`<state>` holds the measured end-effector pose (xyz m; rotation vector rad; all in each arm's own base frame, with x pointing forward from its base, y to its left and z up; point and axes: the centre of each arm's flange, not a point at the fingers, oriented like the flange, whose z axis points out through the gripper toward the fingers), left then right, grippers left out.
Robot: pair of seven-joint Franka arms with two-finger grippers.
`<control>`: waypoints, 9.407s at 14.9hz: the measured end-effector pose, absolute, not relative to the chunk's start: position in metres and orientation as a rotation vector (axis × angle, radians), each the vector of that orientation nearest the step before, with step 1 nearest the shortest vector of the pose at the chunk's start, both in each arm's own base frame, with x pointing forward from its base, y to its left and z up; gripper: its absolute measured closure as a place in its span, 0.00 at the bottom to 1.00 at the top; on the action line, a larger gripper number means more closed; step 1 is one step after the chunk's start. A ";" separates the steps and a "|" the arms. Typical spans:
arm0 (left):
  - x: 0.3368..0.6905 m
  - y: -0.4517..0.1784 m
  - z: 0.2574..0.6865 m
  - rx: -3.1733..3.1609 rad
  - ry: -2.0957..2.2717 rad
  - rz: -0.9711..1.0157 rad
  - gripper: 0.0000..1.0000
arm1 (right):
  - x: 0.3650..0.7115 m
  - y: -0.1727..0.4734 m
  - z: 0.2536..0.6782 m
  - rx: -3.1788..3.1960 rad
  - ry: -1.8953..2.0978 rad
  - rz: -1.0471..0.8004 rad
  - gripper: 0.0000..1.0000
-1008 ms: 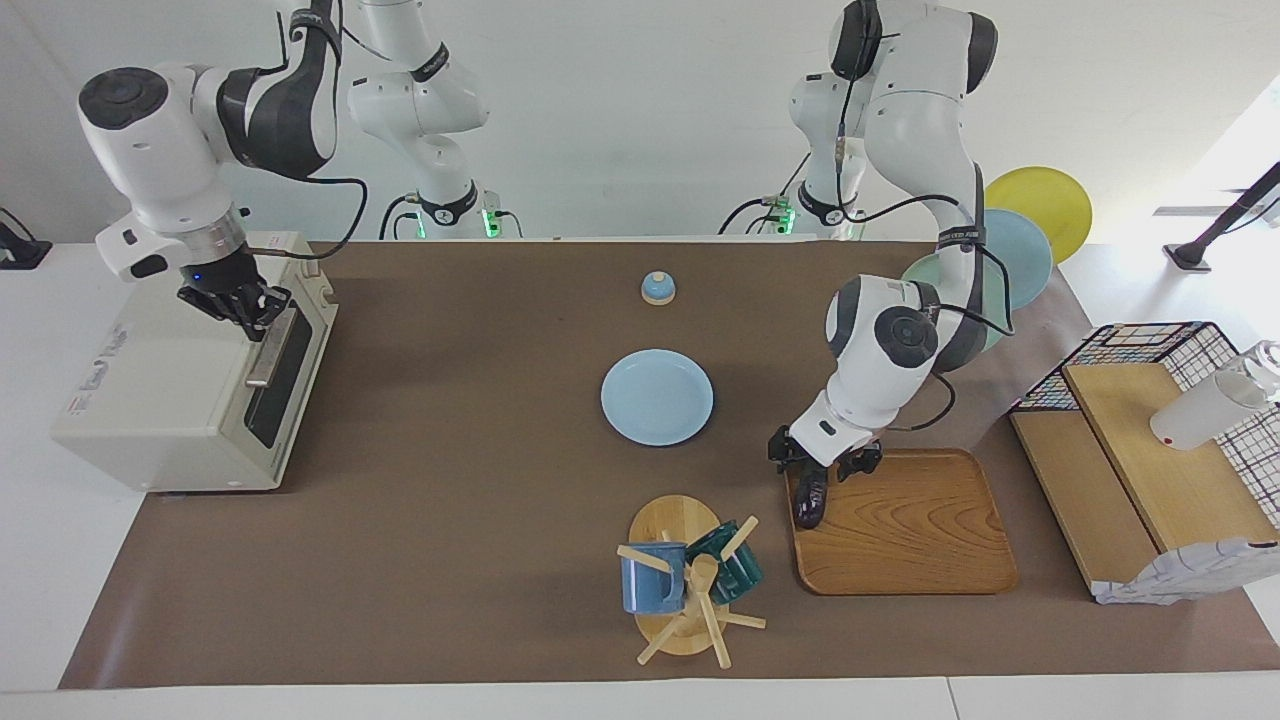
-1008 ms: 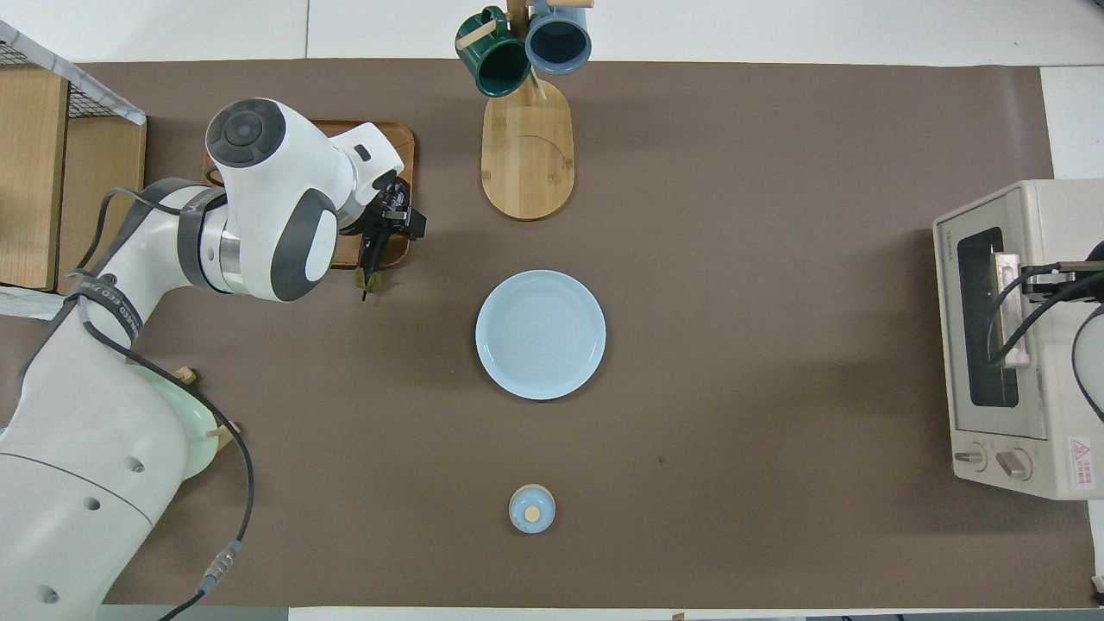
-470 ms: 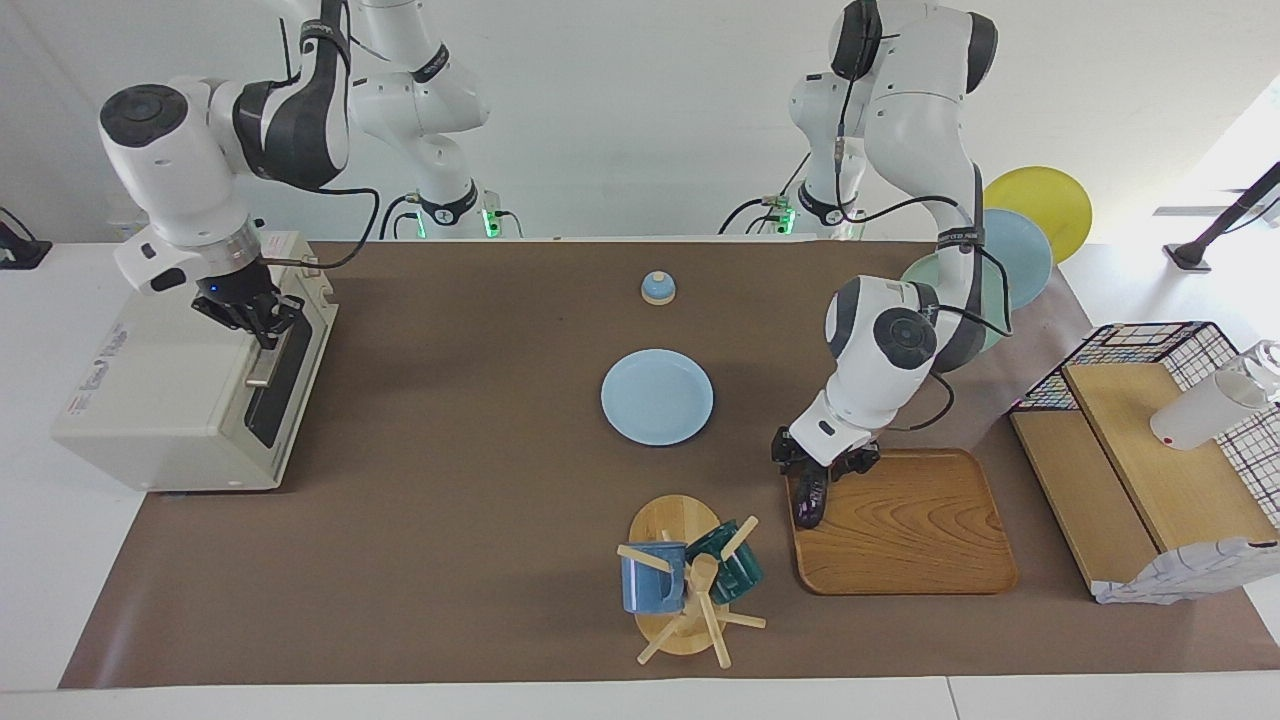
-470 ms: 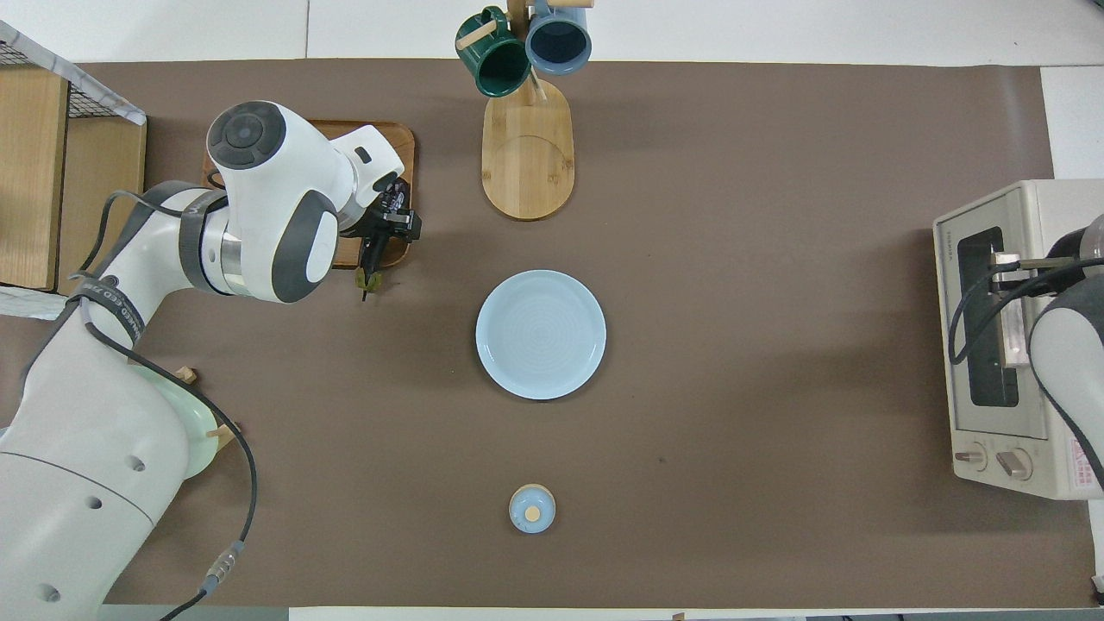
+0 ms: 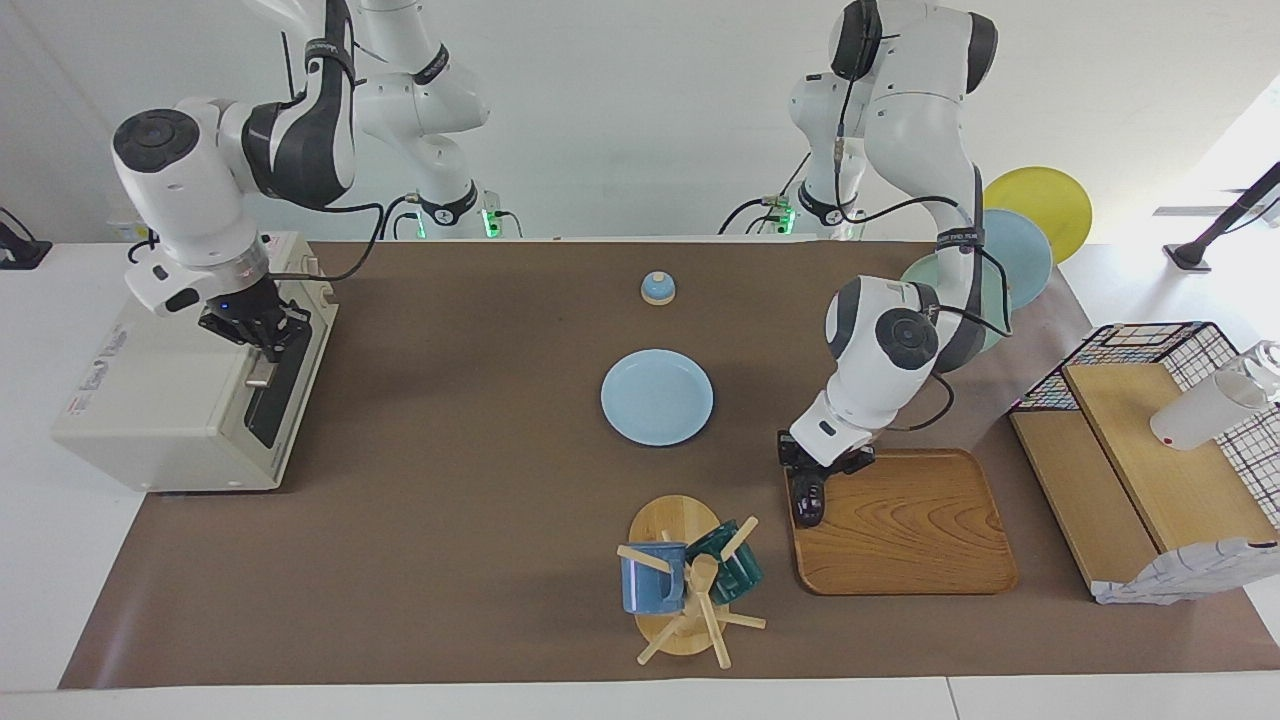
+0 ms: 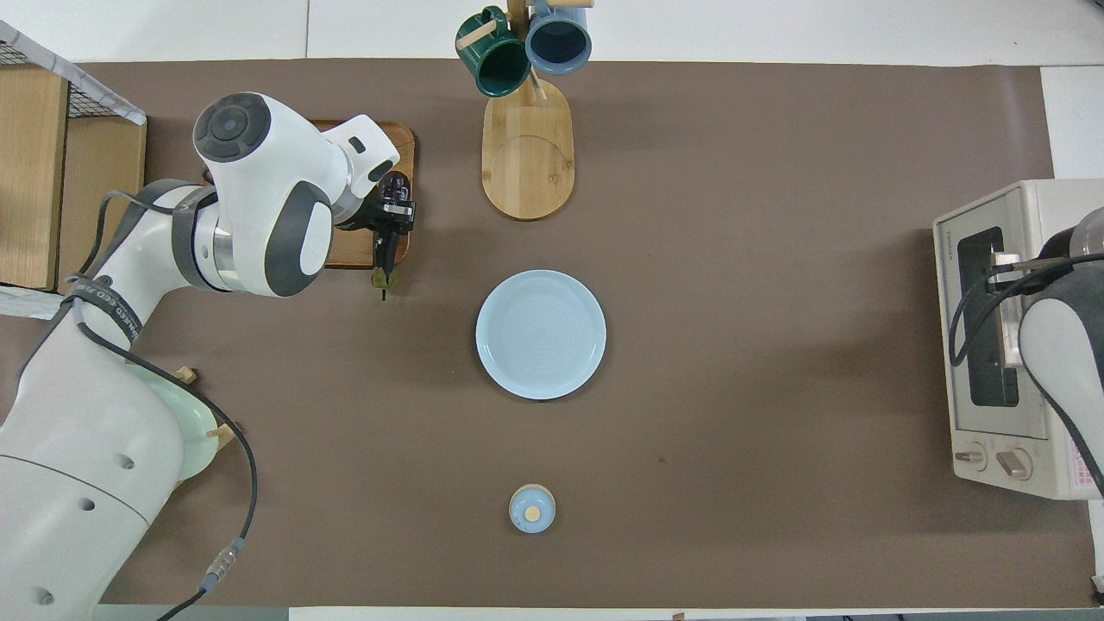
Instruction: Put eggplant into oven
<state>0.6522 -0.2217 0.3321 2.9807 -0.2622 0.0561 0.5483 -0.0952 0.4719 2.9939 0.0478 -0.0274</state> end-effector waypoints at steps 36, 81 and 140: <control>0.473 -0.409 0.318 2.912 -0.014 0.068 0.52 | 0.531 0.038 0.323 3.140 -0.037 0.030 0.99; 0.526 -0.095 0.598 3.113 -0.129 -0.119 0.00 | 0.452 0.476 0.297 3.080 0.122 0.191 0.91; 0.528 -0.093 0.600 3.104 -0.120 -0.103 0.00 | 0.547 0.053 0.312 3.025 0.166 -0.126 0.99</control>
